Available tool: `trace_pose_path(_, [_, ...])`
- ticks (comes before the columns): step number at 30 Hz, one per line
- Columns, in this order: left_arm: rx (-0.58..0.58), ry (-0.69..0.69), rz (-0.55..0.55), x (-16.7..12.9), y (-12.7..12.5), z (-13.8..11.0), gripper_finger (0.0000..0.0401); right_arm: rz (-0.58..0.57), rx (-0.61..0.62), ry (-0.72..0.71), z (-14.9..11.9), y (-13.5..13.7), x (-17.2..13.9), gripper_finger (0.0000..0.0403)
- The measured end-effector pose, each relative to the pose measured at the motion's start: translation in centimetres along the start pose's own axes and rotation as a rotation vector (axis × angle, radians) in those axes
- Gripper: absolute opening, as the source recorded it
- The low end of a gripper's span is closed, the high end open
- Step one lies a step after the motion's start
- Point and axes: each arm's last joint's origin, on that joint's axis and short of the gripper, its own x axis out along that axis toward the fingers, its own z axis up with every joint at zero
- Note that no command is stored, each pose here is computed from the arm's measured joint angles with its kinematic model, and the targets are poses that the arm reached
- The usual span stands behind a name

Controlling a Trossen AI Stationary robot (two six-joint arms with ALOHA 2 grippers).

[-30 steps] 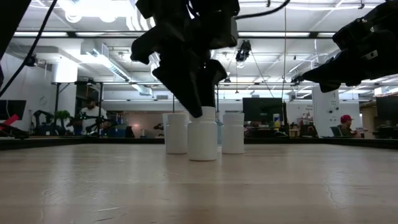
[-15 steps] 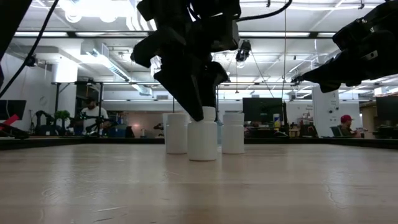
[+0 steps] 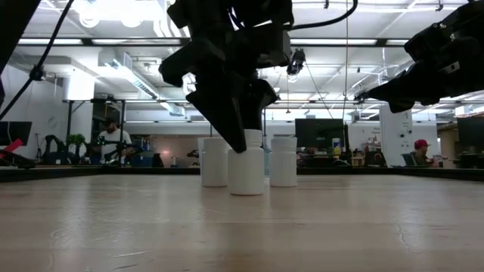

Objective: Pick and place pill bottles into a basket
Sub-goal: Put the white pill bottle into the transparent bin

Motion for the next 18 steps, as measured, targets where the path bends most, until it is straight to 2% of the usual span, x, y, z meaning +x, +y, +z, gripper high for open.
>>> trace_pose_path(8, [0.003,-0.009,-0.001,-0.1,0.0,0.1,0.0143,0.0,0.002,0.0,0.0,0.0,0.0,0.0009])
trace_pose_path(15, [0.007,-0.016,-0.011,-0.5,0.0,0.5,0.0143,0.0,0.001,0.0,0.0,0.0,0.0,0.0009])
trace_pose_path(18, [0.008,-0.052,-0.055,-1.3,0.0,1.1,0.0144,0.0,0.003,0.0,0.0,0.0,0.0,0.0009])
